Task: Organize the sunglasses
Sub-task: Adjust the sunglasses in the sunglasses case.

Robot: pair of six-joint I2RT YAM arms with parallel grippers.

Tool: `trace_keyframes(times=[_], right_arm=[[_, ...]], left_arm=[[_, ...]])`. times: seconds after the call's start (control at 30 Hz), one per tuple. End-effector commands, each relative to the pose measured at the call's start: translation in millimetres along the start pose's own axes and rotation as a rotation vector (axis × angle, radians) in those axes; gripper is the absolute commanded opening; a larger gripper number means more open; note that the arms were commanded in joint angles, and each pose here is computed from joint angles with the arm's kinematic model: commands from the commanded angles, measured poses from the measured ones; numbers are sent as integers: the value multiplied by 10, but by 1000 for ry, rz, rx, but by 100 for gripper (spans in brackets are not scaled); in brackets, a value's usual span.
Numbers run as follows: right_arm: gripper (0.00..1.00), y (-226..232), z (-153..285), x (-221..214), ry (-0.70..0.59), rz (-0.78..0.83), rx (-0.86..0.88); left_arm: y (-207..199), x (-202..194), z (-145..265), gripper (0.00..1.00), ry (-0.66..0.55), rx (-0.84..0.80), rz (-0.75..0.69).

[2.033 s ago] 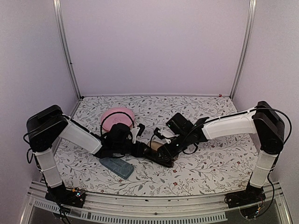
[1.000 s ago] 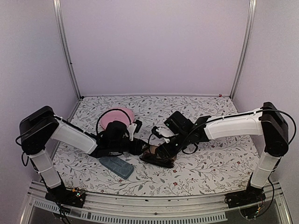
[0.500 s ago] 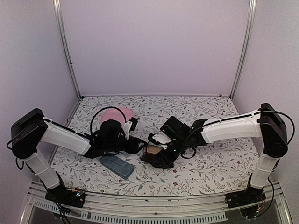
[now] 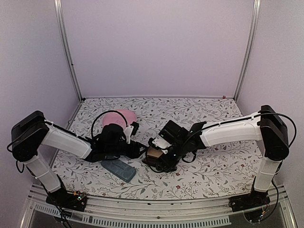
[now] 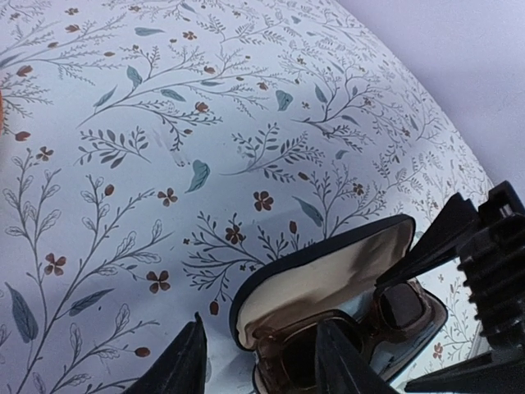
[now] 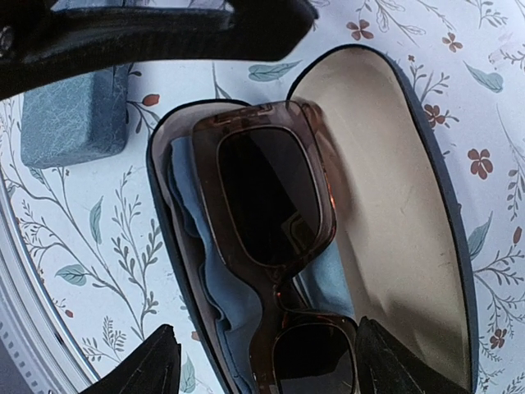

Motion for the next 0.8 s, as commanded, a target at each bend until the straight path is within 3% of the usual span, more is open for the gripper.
trace_keyframes(times=[0.0,0.4,0.77], right_arm=[[74,71,16,48,-4,28,28],[86,10,114,85,-23,38,-60],[87,12,-26,34,12,59,-39]], left_arm=[[-10,-62,21,47,9,-8,-2],[-2,-80,21,47,12,-10,2],[4,-87,12,47,17,-6,-1]])
Point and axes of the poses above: each gripper's point midway between its finger pads, its own z axis back along the fingers, its own y axis along the line the jaws close on, x = y × z, the point moved 9 cm from there along z, back along the fingers, and after that the axes turned 6 degrees about z, right-handed, at the moved point
